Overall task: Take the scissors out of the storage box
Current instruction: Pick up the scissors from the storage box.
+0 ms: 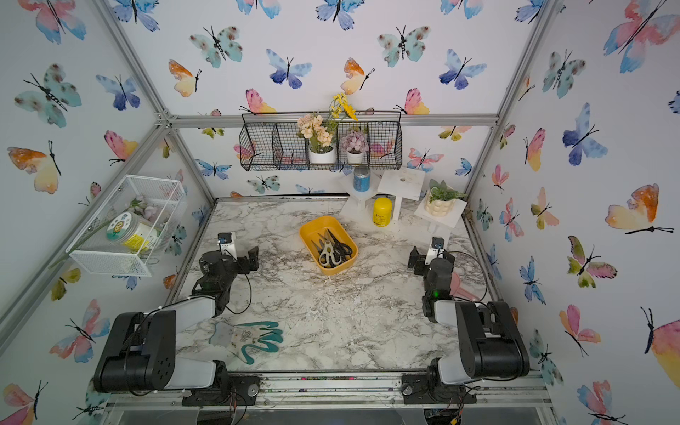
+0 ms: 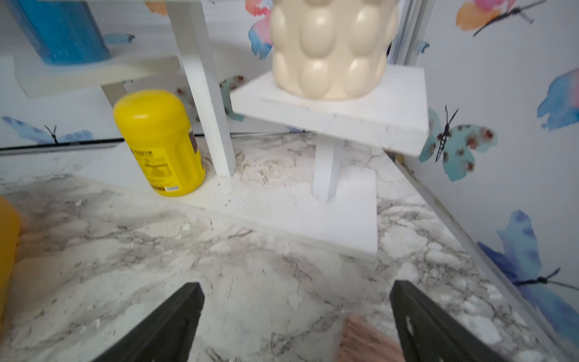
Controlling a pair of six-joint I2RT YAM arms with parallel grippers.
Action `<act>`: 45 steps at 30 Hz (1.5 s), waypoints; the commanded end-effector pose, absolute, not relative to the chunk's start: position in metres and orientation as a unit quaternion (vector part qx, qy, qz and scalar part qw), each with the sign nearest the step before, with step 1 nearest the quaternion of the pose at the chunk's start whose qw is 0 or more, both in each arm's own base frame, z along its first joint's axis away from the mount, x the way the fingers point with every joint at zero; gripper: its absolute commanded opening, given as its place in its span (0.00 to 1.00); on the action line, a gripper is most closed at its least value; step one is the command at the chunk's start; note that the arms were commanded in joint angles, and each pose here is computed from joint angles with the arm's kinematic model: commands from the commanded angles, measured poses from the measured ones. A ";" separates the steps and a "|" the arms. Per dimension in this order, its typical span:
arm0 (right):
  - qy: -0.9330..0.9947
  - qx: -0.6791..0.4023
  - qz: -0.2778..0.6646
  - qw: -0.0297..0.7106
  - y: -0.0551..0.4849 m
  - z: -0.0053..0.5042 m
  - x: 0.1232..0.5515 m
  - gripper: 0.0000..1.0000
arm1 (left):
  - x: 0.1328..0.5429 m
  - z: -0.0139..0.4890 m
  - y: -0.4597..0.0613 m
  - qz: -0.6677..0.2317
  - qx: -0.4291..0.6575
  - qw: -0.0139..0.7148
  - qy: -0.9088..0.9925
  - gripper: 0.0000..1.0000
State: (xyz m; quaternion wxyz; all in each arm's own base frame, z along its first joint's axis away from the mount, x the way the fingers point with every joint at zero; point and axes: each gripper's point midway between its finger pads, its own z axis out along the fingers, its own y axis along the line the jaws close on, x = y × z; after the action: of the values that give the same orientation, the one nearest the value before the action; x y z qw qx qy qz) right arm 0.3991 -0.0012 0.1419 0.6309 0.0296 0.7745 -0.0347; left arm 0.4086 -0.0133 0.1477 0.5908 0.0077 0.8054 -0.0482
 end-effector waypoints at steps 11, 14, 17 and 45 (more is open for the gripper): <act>0.813 -0.084 0.005 0.577 0.093 0.188 0.418 0.98 | 0.401 0.236 -0.097 0.005 0.078 0.576 0.814 0.99; 0.826 -0.126 0.029 0.549 0.133 0.179 0.417 0.97 | 0.410 0.246 -0.120 -0.060 0.104 0.570 0.813 0.94; 0.836 -0.152 0.050 0.524 0.165 0.170 0.414 0.97 | 0.420 0.246 -0.151 -0.110 0.150 0.545 0.818 0.71; 0.902 -0.092 0.082 0.413 0.203 0.137 0.418 0.86 | 0.419 0.109 -0.335 -0.254 0.058 0.235 0.936 0.34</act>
State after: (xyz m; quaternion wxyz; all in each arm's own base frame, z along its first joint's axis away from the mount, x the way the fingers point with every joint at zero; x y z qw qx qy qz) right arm 0.4156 0.2062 0.1355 0.4216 -0.1089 0.8955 0.0926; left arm 0.4340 -0.3233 0.1263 0.2816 0.0630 0.9229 -0.2549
